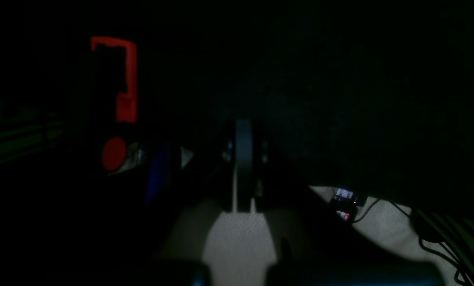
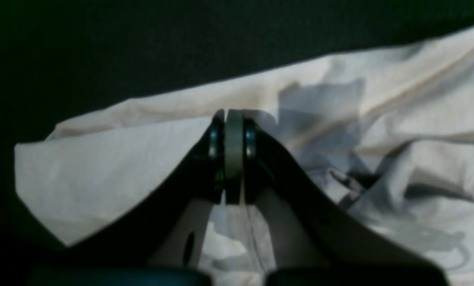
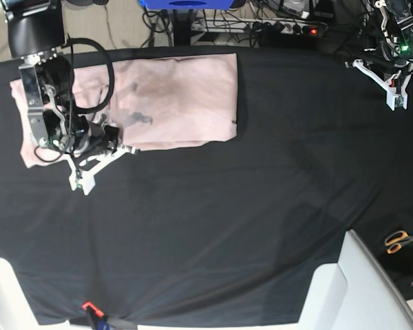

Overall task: Fold the T-shirt properly
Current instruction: 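Grasp the folded shirt's end with the right gripper and tuck it under, then release the shirt and raise the right gripper off it, then grasp the shirt end with the right gripper and fold it over the bundle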

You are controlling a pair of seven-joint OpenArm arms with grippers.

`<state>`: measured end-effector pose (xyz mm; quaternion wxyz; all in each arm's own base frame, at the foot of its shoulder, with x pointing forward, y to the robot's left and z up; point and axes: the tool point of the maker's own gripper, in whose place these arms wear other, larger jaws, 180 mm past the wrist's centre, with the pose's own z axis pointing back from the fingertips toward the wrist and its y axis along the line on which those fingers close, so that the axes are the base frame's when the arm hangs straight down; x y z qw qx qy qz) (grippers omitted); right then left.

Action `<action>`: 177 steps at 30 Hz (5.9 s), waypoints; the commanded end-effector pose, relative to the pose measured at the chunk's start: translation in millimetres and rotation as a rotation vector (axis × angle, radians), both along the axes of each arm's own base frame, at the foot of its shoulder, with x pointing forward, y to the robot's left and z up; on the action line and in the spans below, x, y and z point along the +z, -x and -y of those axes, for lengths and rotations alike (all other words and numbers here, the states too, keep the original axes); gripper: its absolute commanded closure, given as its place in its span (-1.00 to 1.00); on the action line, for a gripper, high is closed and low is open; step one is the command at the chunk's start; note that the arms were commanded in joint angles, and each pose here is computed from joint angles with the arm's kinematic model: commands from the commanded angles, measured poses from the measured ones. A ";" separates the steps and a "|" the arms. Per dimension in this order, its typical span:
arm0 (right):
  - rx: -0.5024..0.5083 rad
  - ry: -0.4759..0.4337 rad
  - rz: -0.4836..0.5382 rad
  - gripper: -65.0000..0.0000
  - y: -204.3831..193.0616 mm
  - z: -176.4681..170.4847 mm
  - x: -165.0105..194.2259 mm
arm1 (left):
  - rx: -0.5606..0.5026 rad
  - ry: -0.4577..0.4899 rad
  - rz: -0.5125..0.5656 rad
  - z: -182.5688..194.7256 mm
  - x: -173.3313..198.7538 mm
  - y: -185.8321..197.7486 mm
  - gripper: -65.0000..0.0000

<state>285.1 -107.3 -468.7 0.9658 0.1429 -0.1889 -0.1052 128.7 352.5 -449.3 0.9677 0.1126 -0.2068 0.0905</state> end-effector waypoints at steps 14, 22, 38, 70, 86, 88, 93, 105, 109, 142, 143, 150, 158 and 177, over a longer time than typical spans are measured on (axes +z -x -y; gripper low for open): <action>0.002 -0.053 0.038 0.25 -1.7 3.2 44.8 | -0.052 -0.003 0.042 9.3 5.4 -24.8 1.00; -0.012 -0.064 -0.008 -0.20 5.6 -3.6 23.7 | -0.042 0.008 0.029 8.9 0.2 -21.4 1.00; -0.040 -0.081 -0.010 0.21 7.1 -11.3 12.5 | -0.038 0.010 0.032 8.1 -1.0 -25.0 1.00; -0.072 -0.057 -0.038 1.00 -14.2 4.9 3.3 | -0.068 0.031 0.019 19.7 -8.7 -30.4 1.00; -0.203 -0.043 0.150 0.23 -7.4 45.9 51.4 | -0.277 0.164 0.163 77.9 11.3 -107.3 0.23; -0.240 -0.018 0.230 0.23 -5.7 58.8 65.8 | -0.309 0.263 0.224 95.5 18.7 -115.4 0.10; -0.250 0.093 0.312 0.21 3.9 95.6 77.1 | -0.302 0.318 0.231 96.7 15.8 -103.4 0.13; -0.544 -0.132 0.327 -0.10 47.9 230.7 49.2 | -0.199 -0.009 0.119 -1.7 4.1 -28.5 1.00; -0.602 -0.183 0.270 -0.10 69.2 227.5 25.0 | -0.210 -0.034 0.090 -5.9 1.6 -17.4 1.00; -0.155 -0.294 0.028 -0.11 75.1 198.6 -25.7 | -0.214 -0.023 0.060 -2.8 -4.9 0.7 1.00; -0.146 -0.297 0.013 -0.11 78.1 196.9 -26.9 | -0.217 -0.022 0.053 -2.4 -5.8 3.1 1.00; -0.037 -0.298 -0.077 -0.11 90.6 174.7 -36.9 | -0.218 -0.020 0.052 -1.4 -6.5 3.9 1.00; -0.031 -0.325 -0.070 -0.09 88.7 157.7 -42.3 | -0.218 -0.019 0.046 -1.4 -7.3 6.7 1.00; -0.160 -0.244 -0.060 1.00 57.9 180.3 -26.5 | -0.217 -0.017 0.044 -0.8 -7.8 7.5 1.00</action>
